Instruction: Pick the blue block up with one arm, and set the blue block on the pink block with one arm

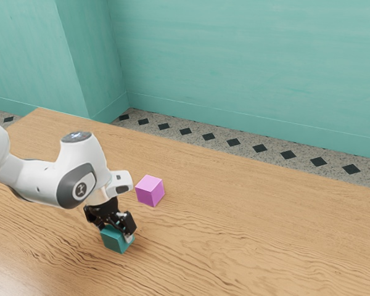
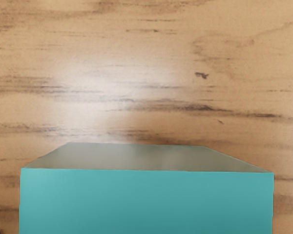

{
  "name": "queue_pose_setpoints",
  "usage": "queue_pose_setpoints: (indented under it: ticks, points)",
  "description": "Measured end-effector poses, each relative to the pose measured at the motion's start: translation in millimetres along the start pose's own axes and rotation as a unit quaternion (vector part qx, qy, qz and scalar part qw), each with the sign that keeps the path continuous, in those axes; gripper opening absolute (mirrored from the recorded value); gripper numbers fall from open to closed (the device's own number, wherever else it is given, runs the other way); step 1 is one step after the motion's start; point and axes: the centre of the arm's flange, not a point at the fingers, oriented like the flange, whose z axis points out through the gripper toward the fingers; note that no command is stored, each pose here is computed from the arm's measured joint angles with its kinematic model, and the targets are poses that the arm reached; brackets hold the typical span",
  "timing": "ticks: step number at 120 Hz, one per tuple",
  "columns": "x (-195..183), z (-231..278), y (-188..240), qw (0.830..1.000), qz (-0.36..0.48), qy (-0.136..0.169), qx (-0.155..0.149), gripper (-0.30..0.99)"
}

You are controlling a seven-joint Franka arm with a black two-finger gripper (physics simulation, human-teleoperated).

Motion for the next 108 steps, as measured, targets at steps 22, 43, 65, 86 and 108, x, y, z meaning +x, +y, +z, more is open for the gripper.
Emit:
queue_pose_setpoints:
  ticks: [22, 43, 65, 86, 108]
  points:
    - [0.3, 0.9, -0.2, 1.0, 0.009, -0.005, 0.01, 0.69]
    - [-1.1, 8.1, 5.2, 1.0, 0.014, -0.018, 0.013, 0.68]
    - [-1.4, 14.5, 9.6, 0.999, 0.017, -0.028, 0.013, 0.64]
    - [-1.0, 15.0, 7.8, 0.999, 0.013, -0.03, 0.013, 0.6]
    - [5.0, 7.6, 9.4, 0.999, 0.018, -0.02, 0.017, 0.59]
